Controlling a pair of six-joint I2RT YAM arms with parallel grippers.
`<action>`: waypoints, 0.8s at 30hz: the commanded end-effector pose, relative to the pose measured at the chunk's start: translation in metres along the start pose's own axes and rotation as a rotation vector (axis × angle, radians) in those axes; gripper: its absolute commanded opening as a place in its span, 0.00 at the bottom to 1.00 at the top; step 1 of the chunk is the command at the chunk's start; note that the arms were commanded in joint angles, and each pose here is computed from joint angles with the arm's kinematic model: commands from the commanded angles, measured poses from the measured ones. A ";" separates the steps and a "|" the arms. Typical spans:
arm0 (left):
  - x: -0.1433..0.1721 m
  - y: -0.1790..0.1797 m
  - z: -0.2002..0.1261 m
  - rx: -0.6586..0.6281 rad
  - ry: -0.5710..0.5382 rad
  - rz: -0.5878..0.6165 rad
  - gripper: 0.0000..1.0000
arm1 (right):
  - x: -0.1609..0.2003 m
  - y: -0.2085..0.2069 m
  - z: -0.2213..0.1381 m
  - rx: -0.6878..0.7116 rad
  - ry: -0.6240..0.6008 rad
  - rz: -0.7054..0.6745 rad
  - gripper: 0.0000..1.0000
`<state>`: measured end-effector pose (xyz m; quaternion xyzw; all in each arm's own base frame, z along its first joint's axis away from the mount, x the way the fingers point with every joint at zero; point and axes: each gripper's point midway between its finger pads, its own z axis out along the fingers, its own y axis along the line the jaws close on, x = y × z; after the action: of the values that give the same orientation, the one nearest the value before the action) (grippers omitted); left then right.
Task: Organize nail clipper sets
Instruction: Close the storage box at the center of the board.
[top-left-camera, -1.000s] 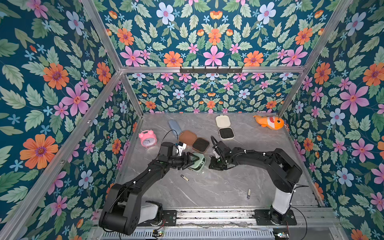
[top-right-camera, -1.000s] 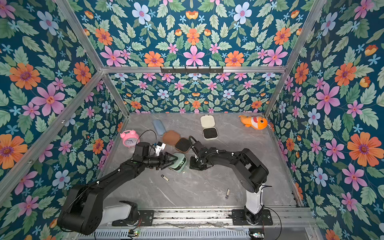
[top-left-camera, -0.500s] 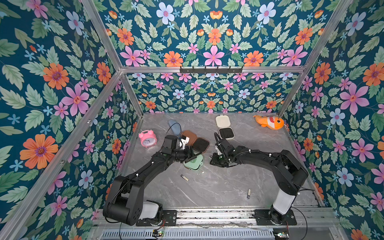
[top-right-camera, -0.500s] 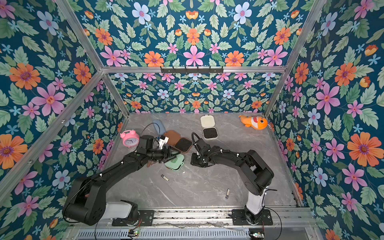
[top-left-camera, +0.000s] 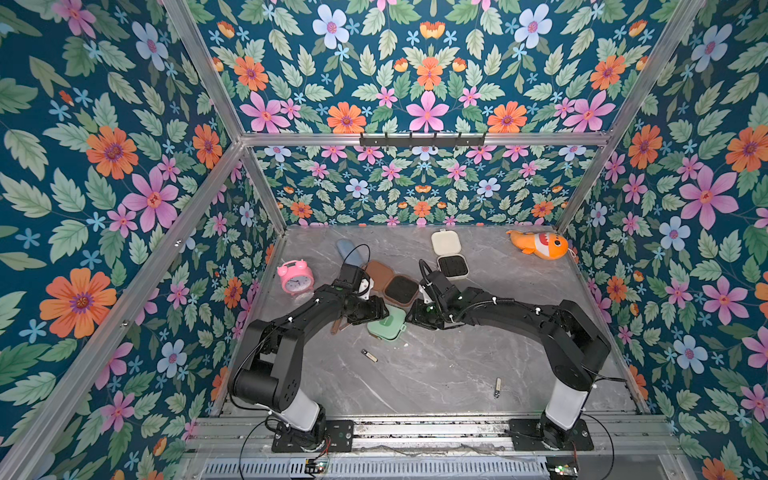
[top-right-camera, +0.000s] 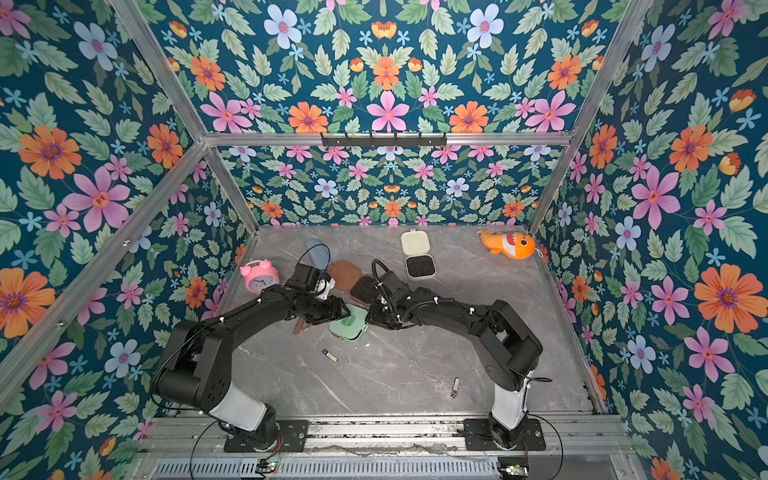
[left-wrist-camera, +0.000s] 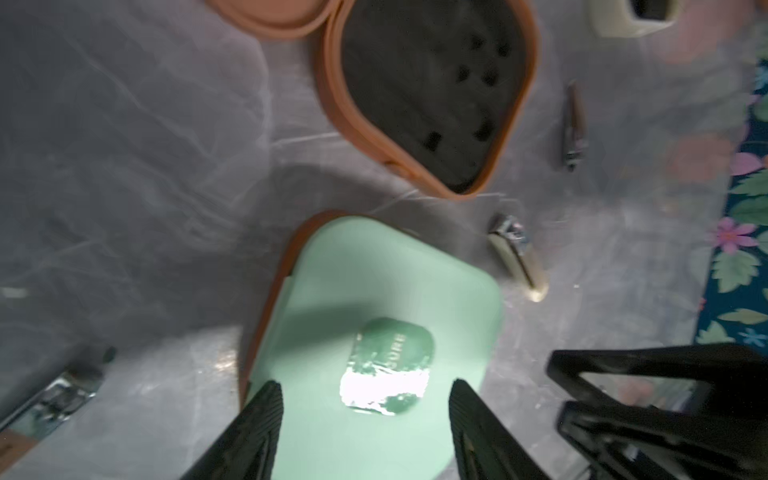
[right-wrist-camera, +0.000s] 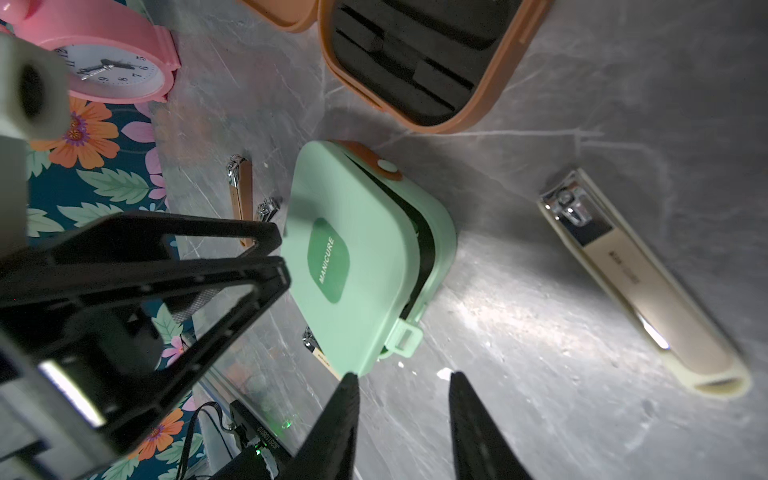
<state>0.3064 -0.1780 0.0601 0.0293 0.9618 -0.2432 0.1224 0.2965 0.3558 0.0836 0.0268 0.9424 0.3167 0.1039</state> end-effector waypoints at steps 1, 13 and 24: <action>0.010 0.023 0.012 -0.121 0.036 0.044 0.68 | 0.000 0.005 0.002 -0.010 0.008 0.020 0.39; 0.043 0.031 0.030 -0.153 0.115 0.032 0.62 | 0.011 0.004 0.017 -0.001 0.050 0.038 0.40; 0.044 0.032 0.031 -0.158 0.120 0.027 0.61 | 0.011 0.007 0.039 -0.025 0.065 0.048 0.32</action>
<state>0.3167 -0.2006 0.0442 0.0810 0.9507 -0.2463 0.1700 0.2914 0.3787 0.0518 0.0331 0.9456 0.3169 0.0653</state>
